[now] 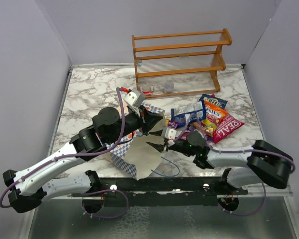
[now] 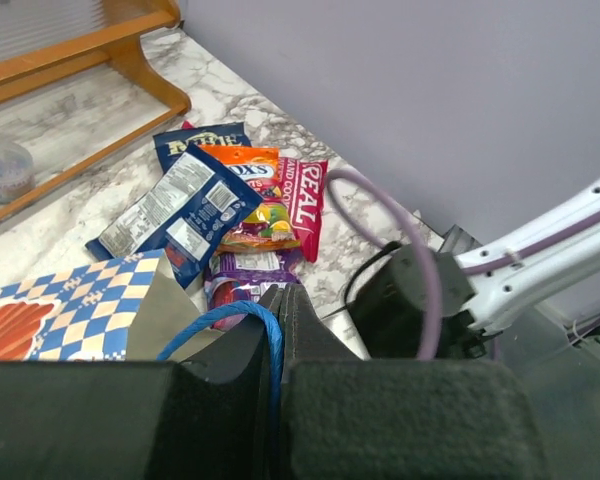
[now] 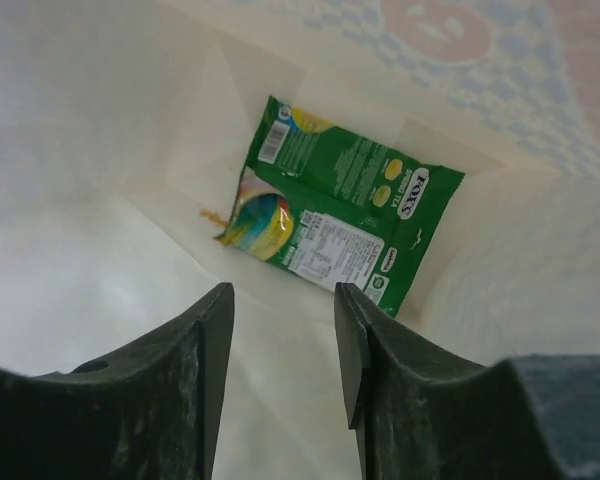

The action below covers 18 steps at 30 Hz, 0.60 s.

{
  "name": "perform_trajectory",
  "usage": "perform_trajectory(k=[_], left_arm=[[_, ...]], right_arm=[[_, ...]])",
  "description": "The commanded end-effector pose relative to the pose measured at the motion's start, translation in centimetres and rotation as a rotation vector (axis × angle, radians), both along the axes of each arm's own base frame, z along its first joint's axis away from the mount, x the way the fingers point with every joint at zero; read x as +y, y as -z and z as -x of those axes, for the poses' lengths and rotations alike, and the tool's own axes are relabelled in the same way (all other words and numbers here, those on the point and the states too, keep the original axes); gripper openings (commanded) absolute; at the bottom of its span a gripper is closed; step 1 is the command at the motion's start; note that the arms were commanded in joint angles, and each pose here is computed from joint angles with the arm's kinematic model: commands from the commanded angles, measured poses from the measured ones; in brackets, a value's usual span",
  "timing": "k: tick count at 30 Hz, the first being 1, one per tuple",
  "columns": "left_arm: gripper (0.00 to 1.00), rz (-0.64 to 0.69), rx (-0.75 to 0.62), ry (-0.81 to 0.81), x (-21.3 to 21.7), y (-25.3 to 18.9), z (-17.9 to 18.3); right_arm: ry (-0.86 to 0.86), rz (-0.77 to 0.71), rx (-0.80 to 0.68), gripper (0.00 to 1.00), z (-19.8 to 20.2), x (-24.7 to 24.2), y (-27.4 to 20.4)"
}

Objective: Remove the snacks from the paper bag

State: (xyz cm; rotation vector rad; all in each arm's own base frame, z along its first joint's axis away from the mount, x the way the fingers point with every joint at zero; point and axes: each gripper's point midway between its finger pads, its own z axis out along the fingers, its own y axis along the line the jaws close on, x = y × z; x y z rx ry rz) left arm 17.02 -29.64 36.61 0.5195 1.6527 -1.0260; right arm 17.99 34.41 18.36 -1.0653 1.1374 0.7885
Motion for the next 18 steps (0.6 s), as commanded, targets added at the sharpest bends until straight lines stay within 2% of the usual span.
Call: perform_trajectory(k=[1, 5, 12, 18], left_arm=[[0.0, 0.033, -0.038, 0.056, -0.3, -2.0, 0.9], [0.0, 0.039, -0.04, 0.055, -0.1, -2.1, 1.0], [0.0, 0.065, -0.053, 0.067, -0.5, -2.7, 1.1], [0.0, 0.064, -0.055, 0.107, -1.7, -2.5, 1.1]], right_arm=[[0.0, -0.005, -0.127, 0.44, -1.9, 2.9, -0.6], [0.09, 0.039, -0.142, 0.44, -4.4, 4.4, 0.5], [0.187, 0.194, -0.166, 0.49, -7.1, 5.2, 5.3], [0.254, 0.242, -0.157, 0.5, -9.4, 6.8, 6.4]])
